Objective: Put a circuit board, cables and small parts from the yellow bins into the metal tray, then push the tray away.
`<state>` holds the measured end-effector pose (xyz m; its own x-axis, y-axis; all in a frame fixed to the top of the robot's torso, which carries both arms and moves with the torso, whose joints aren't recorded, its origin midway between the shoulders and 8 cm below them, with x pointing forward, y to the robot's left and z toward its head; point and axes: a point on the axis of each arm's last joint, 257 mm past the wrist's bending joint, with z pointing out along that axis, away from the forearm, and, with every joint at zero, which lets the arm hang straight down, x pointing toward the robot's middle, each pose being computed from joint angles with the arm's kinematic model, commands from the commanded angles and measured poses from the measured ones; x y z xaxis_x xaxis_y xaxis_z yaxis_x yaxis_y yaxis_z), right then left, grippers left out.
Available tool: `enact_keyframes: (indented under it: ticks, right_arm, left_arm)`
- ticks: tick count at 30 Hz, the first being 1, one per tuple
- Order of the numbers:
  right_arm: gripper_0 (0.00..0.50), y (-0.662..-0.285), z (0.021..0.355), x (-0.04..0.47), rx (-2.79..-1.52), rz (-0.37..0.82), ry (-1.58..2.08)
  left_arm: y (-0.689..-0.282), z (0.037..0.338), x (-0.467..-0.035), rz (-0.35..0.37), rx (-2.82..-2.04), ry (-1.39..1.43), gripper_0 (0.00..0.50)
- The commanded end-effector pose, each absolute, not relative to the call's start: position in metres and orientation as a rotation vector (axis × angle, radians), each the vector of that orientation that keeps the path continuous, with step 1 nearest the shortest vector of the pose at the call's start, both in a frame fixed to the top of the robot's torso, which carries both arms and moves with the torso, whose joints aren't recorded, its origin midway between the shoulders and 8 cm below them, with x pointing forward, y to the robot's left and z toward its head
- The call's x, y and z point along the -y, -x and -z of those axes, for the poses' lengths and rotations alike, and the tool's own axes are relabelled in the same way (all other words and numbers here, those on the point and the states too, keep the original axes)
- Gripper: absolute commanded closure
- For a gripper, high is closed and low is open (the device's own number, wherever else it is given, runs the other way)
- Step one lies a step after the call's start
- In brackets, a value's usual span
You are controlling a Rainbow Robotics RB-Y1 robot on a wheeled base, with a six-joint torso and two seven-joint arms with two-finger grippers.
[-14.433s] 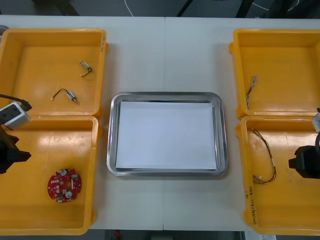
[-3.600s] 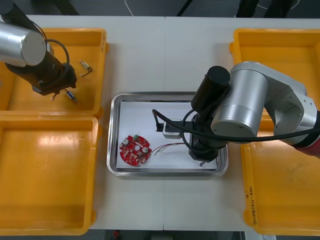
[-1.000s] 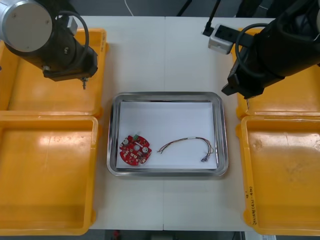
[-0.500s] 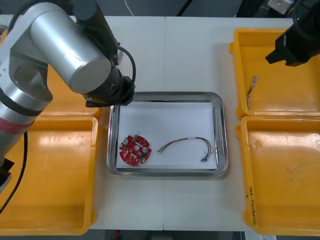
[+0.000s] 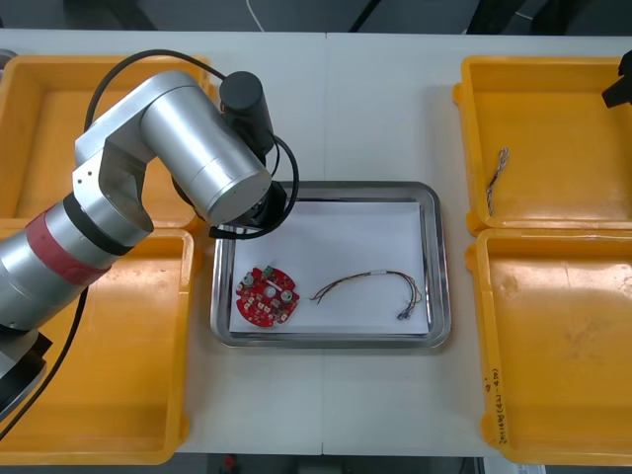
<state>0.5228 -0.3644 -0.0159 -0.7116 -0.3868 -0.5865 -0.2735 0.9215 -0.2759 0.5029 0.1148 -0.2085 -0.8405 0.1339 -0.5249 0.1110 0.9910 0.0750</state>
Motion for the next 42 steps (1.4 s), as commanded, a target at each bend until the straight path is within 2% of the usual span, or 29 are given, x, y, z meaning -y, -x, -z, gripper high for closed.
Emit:
enact_keyframes:
  ticks: [1, 4, 16, 18, 20, 21, 22, 25, 26, 31, 36, 42]
  right_arm:
    - [0.000, -0.522, 0.001, 0.393, -2.394, 0.222, 0.331]
    - [0.000, -0.523, 0.007, 0.401, -2.420, 0.221, 0.277]
    - [0.000, -0.538, 0.027, 0.377, -2.499, 0.000, -0.028]
    - [0.000, -0.540, 0.032, 0.367, -2.513, -0.016, -0.069]
    - [0.000, -0.540, 0.035, 0.363, -2.522, -0.014, -0.094]
    - [0.000, -0.541, 0.037, 0.360, -2.528, -0.016, -0.114]
    - [0.000, -0.541, 0.039, 0.358, -2.532, -0.019, -0.132]
    - [0.000, -0.542, 0.042, 0.350, -2.541, -0.022, -0.156]
    - [0.000, -0.542, 0.047, 0.344, -2.551, -0.030, -0.172]
    - [0.000, -0.544, 0.054, 0.327, -2.571, -0.028, -0.154]
    - [0.000, -0.547, 0.063, 0.314, -2.615, -0.034, -0.119]
    - [0.000, -0.561, 0.072, 0.307, -2.631, -0.068, -0.140]
  left_arm:
    - [-0.509, 0.203, -0.096, -0.011, -2.544, -0.091, 0.496]
    - [-0.508, 0.210, -0.098, -0.021, -2.554, -0.089, 0.496]
    - [-0.515, 0.228, -0.093, -0.015, -2.544, -0.080, 0.485]
    - [-0.515, 0.230, -0.094, -0.019, -2.544, -0.076, 0.451]
    - [-0.514, 0.231, -0.095, -0.017, -2.547, -0.069, 0.398]
    - [-0.514, 0.231, -0.094, -0.014, -2.547, -0.068, 0.331]
    - [-0.514, 0.231, -0.095, -0.015, -2.547, -0.065, 0.227]
    - [-0.515, 0.230, -0.095, -0.015, -2.544, -0.062, 0.078]
    - [-0.515, 0.230, -0.095, -0.017, -2.540, -0.060, 0.000]
    - [-0.516, 0.225, -0.094, -0.016, -2.526, -0.057, 0.000]
    - [-0.512, 0.204, -0.101, -0.009, -2.518, -0.030, 0.000]
    - [-0.494, 0.155, -0.120, 0.073, -2.554, 0.055, 0.000]
